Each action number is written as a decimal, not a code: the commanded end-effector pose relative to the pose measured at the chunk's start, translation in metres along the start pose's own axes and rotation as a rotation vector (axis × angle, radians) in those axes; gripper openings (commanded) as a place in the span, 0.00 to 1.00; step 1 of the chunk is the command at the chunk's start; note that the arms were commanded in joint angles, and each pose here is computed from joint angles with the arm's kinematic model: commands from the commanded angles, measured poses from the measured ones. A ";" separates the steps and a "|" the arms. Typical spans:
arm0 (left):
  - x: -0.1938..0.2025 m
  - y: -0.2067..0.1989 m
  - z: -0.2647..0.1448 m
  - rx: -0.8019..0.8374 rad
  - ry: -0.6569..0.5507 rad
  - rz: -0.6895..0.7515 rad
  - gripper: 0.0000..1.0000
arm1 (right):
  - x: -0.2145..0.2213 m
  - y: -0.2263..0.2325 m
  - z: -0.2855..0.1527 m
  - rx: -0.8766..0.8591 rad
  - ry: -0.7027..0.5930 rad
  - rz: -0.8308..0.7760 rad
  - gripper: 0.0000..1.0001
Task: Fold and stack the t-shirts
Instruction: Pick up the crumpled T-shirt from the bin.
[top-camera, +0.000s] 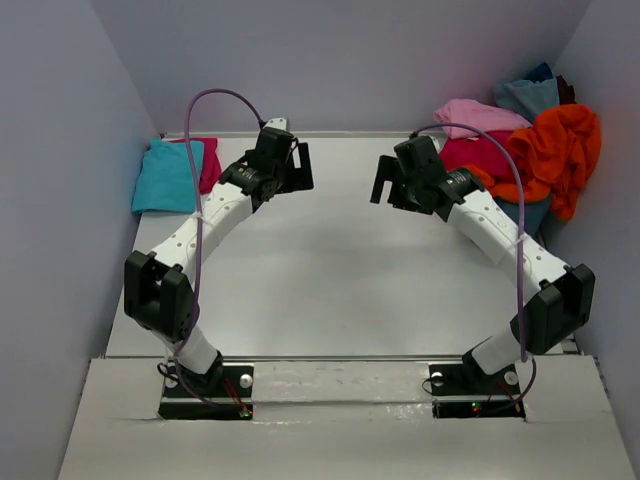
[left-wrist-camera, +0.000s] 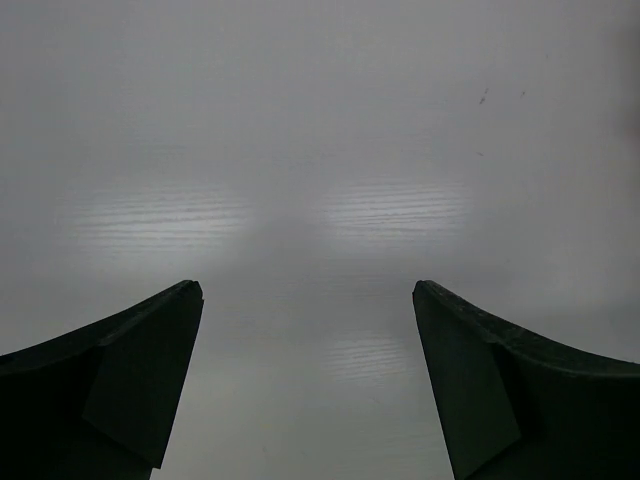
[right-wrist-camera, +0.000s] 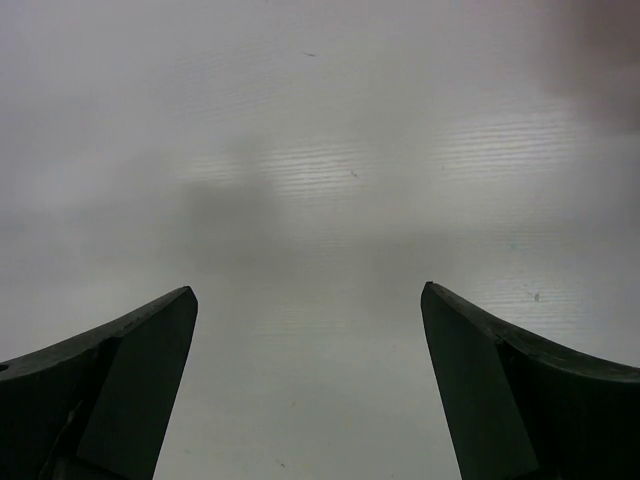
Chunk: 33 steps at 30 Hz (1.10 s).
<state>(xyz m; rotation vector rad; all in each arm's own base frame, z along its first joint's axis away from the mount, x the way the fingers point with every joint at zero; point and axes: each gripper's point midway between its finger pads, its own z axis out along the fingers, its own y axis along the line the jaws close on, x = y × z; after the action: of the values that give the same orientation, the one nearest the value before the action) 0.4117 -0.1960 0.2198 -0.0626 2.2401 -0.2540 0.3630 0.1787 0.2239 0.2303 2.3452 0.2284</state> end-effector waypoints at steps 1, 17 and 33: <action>-0.023 -0.005 -0.013 0.020 -0.059 -0.010 0.99 | -0.032 0.005 -0.019 -0.038 -0.121 0.024 1.00; -0.022 -0.009 -0.009 0.034 -0.053 -0.013 0.99 | -0.101 -0.045 -0.049 0.238 -0.336 0.042 1.00; -0.024 -0.036 0.008 0.149 0.016 0.017 0.99 | -0.175 -0.198 -0.010 0.398 -0.268 0.331 0.97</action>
<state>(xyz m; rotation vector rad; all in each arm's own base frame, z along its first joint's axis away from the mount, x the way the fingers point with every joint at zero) 0.4179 -0.2128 0.2220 -0.0070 2.2586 -0.3320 0.4442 -0.0515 0.2891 0.7953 2.0685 -0.1965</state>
